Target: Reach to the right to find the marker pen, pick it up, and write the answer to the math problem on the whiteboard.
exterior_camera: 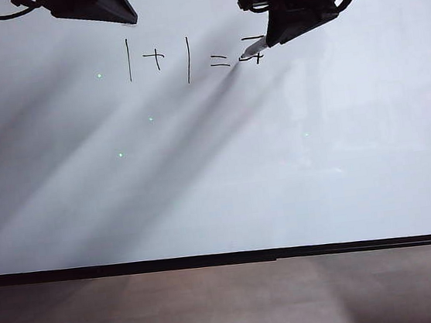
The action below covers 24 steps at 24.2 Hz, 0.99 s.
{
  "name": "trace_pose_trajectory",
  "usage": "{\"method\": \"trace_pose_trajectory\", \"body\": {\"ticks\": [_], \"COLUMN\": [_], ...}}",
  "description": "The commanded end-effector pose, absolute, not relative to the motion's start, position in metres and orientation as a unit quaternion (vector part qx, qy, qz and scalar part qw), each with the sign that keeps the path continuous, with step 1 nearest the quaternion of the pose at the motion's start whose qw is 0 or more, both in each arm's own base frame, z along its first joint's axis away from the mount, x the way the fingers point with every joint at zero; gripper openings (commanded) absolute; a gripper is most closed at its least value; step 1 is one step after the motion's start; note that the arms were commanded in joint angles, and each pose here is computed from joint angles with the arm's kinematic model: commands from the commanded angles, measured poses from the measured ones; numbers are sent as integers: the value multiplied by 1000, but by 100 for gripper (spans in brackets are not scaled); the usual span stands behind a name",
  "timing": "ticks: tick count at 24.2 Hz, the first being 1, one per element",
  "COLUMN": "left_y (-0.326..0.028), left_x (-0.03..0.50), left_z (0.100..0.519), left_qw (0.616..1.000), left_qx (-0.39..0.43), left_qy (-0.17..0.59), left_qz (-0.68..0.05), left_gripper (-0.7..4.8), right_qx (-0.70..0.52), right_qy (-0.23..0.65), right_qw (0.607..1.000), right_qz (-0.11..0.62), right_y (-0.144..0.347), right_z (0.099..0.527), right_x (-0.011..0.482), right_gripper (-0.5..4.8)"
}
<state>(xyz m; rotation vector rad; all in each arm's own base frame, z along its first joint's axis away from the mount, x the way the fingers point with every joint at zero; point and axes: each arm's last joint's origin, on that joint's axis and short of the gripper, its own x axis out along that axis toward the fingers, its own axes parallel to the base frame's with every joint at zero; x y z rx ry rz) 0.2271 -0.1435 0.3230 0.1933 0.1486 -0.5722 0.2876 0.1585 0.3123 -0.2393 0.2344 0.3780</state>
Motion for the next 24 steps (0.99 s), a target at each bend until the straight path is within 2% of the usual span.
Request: {"method": "trace_pose_trajectory", "body": {"ticks": [1, 24], "left_y": [-143, -143], "left_x": [226, 226], "left_z": [325, 323], "left_qw": [952, 951], "left_qx": [94, 97], "left_qy": [66, 74], "left_qz": [-284, -284], "left_gripper": [-5, -5], "right_qx": [-112, -116], "right_qy": [93, 103], "right_qw": [972, 971], "right_qz": [187, 184], "right_y": [159, 162], "right_z": [318, 309], "right_x": [288, 296], "right_gripper": [-6, -6]}}
